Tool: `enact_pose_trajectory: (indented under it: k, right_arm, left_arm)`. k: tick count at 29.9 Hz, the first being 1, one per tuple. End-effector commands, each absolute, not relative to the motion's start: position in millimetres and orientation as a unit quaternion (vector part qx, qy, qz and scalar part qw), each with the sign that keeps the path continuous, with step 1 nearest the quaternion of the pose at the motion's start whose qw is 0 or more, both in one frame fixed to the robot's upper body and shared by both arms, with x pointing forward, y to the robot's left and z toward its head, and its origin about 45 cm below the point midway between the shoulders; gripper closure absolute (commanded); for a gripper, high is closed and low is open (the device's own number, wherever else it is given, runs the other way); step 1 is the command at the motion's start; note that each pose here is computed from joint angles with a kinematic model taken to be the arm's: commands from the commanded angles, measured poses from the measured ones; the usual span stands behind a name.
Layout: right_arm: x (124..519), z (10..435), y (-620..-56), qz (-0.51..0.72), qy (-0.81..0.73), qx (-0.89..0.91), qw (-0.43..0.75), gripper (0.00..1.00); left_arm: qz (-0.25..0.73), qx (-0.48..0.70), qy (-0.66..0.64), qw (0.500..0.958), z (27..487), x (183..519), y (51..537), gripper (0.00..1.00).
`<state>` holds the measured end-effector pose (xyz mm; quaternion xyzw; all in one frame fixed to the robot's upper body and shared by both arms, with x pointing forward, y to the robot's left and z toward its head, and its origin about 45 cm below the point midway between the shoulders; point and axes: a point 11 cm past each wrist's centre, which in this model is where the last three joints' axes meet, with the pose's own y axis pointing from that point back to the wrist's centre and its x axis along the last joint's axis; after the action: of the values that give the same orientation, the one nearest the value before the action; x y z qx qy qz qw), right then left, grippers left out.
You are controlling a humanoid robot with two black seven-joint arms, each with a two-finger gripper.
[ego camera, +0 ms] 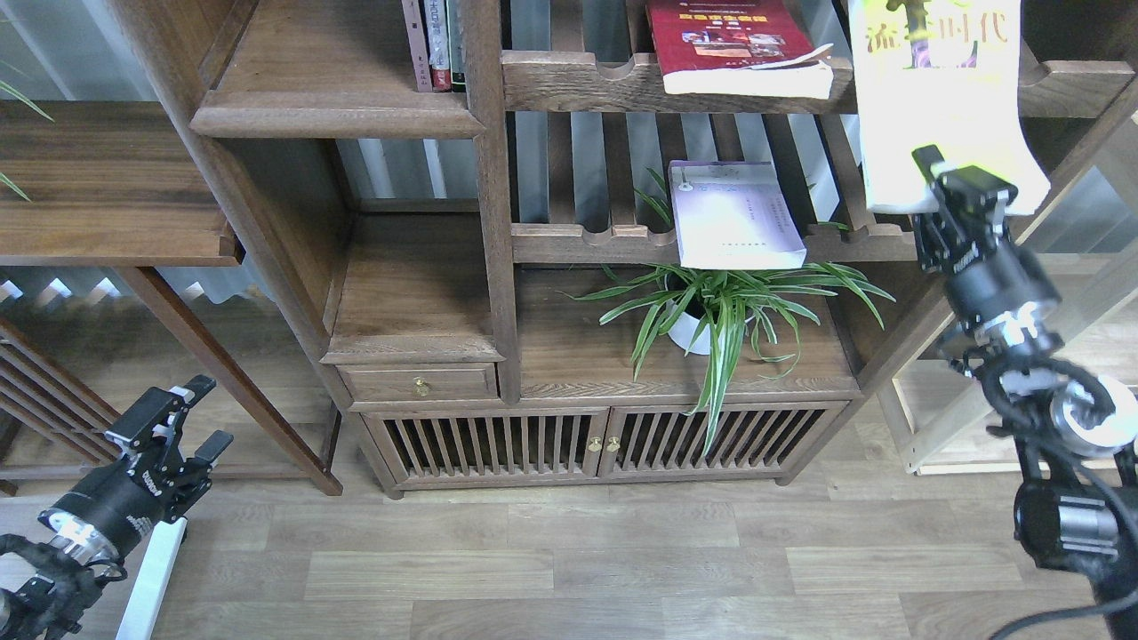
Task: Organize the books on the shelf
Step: 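Grasp the yellow-green book with the right gripper and pull it out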
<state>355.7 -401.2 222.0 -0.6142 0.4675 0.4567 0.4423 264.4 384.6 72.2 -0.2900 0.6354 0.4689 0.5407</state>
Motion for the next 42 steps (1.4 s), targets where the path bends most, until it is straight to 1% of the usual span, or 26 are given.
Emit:
enact_pose_trajectory:
  k: [1, 6, 13, 21, 28, 31, 35, 39, 42]
  right_arm:
    - [341, 217, -413, 0.447, 0.462, -0.611, 0.462, 0.91]
    - [322, 217, -426, 0.44, 0.456, -0.605, 0.483, 0.91]
    - [290, 215, -445, 0.431, 0.451, -0.595, 0.507, 0.91]
    - [232, 177, -441, 0.448, 0.466, -0.593, 0.479, 0.89]
    - [169, 115, -406, 0.547, 0.483, -0.546, 0.412, 0.89]
    - [152, 101, -394, 0.573, 0.484, -0.534, 0.39, 0.89]
    - [141, 93, -381, 0.592, 0.478, -0.534, 0.369, 0.89]
    - [136, 85, -359, 0.612, 0.463, -0.537, 0.351, 0.89]
    - [130, 76, -336, 0.631, 0.448, -0.539, 0.333, 0.89]
  left_arm:
    - [0.465, -0.284, 0.636, 0.546, 72, 271, 380, 0.01]
    - [0.464, -0.284, 0.636, 0.547, 72, 277, 376, 0.01]
    - [0.479, -0.285, 0.628, 0.543, 70, 289, 385, 0.01]
    - [0.471, -0.262, 0.64, 0.547, 64, 287, 372, 0.01]
    - [0.46, -0.235, 0.657, 0.549, 54, 279, 357, 0.01]
    - [0.452, -0.218, 0.665, 0.553, 50, 275, 347, 0.01]
    - [0.43, -0.198, 0.675, 0.565, 50, 271, 329, 0.01]
    - [0.374, -0.17, 0.697, 0.587, 56, 258, 288, 0.02]
    - [0.349, -0.161, 0.709, 0.592, 58, 248, 271, 0.03]
